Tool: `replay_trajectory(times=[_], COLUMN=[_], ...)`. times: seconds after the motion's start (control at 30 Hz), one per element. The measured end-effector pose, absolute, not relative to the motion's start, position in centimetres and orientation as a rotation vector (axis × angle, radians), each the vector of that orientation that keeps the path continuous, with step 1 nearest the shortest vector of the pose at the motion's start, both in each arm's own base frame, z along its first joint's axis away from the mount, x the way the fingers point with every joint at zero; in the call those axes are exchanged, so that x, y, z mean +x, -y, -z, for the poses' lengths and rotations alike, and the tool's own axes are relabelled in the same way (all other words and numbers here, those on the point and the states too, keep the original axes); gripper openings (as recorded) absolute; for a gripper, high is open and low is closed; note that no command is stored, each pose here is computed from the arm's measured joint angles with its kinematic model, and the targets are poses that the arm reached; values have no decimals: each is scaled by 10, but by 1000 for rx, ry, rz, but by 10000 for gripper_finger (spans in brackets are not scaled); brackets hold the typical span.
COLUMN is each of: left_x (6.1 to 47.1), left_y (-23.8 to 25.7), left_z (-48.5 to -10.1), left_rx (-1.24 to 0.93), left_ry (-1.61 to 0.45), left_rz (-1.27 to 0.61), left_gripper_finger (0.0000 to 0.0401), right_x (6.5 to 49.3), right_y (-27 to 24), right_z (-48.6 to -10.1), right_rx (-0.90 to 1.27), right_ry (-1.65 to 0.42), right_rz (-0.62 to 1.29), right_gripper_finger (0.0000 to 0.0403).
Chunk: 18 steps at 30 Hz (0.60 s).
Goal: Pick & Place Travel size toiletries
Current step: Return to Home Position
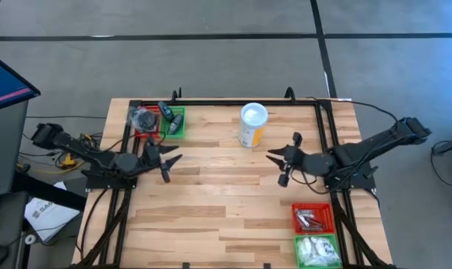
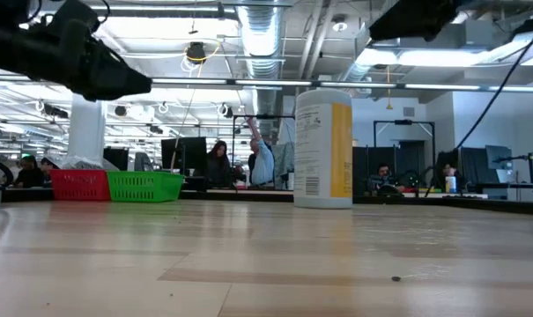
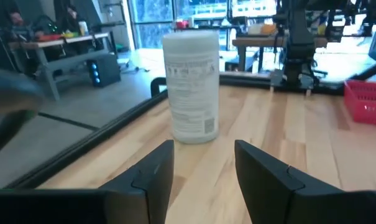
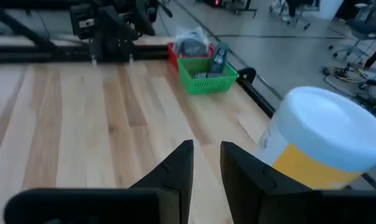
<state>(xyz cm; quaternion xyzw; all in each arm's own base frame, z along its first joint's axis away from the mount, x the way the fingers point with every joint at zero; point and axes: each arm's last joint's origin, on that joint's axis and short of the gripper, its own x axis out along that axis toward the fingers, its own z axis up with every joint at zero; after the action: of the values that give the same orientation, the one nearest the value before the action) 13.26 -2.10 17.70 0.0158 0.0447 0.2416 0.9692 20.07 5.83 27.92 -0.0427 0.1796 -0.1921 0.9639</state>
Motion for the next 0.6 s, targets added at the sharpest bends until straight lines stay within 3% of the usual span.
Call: replay_trajectory(times=[0.6], left_x=[122], left_y=[20], left_z=[-174], left_rx=[53], left_ry=[53], left_rz=[-396], left_gripper_finger=[149], right_x=[134], right_y=[-22], right_z=[-228], right_rx=[-8], right_ry=[43], right_rz=[323], right_gripper_finger=[72])
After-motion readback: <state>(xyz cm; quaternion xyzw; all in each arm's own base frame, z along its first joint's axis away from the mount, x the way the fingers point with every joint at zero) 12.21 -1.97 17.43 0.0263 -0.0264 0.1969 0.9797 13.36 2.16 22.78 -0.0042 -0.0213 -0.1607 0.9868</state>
